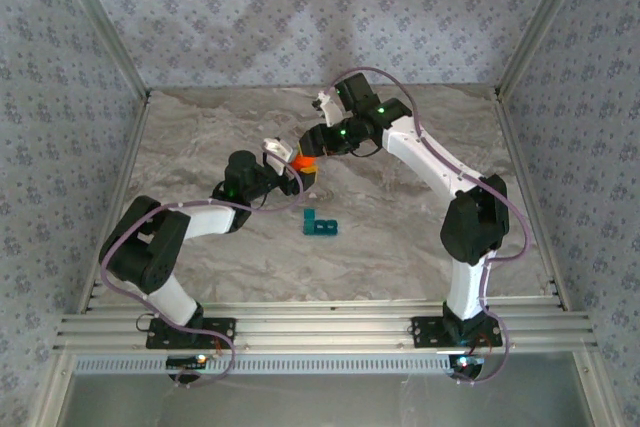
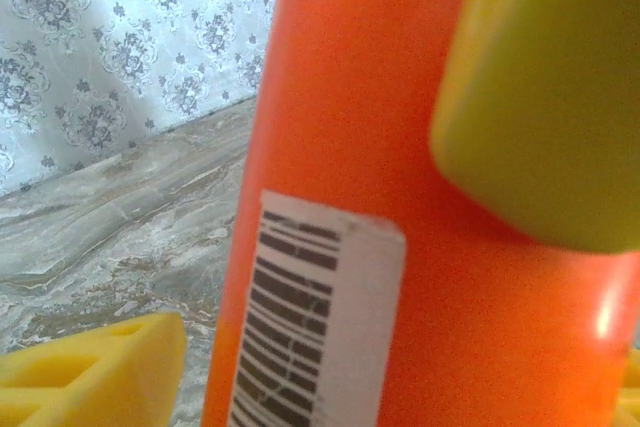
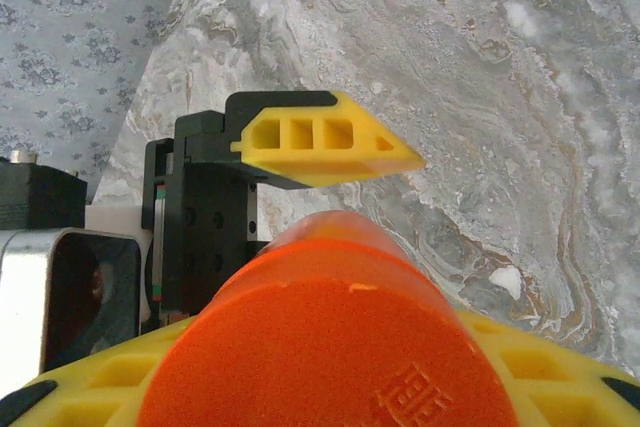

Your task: Sort the pills into containers

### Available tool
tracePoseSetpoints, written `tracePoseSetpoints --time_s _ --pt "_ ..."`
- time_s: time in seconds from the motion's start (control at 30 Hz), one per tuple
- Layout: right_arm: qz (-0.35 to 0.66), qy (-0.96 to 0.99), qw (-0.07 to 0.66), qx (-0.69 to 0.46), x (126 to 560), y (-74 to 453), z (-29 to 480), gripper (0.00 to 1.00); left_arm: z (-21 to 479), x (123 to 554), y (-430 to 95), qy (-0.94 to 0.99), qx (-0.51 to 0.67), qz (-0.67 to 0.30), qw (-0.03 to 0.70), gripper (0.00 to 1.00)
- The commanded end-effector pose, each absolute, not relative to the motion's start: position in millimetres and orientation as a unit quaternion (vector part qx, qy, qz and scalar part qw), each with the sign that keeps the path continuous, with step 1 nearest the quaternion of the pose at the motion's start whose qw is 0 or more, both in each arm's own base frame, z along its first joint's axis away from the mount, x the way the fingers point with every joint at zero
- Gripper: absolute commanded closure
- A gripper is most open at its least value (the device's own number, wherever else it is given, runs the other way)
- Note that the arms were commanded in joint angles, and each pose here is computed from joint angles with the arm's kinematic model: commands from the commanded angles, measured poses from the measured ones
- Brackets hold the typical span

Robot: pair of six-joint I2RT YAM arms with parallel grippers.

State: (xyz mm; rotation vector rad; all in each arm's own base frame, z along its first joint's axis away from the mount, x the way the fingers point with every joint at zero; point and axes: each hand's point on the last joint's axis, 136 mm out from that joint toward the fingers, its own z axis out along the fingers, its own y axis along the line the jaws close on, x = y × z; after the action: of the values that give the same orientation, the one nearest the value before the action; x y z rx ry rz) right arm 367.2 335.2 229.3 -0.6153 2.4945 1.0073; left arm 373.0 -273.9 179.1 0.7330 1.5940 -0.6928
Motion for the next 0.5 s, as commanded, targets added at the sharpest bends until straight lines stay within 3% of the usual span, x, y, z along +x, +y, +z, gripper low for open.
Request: tracePoseSetpoints --time_s 0.0,0.23,0.37,0.47 --pt "0.351 0.898 0.165 -0.209 363.0 332.6 216.7 0.76 212.0 376.2 -266.1 0.657 0.299 -0.303 0.622 0.27" --pt "0.348 0.899 0.166 -0.208 364.2 332.4 215.4 0.76 210.1 377.7 -265.5 0.662 0.301 -0.307 0.613 0.38" --pt "0.34 0.902 0.167 -0.208 365.9 331.6 212.5 0.76 212.4 377.8 -264.9 0.661 0.299 -0.308 0.615 0.36" --pt "0.339 0.902 0.166 -0.208 365.2 331.7 211.7 0.76 213.1 378.8 -263.7 0.662 0.297 -0.305 0.618 0.28"
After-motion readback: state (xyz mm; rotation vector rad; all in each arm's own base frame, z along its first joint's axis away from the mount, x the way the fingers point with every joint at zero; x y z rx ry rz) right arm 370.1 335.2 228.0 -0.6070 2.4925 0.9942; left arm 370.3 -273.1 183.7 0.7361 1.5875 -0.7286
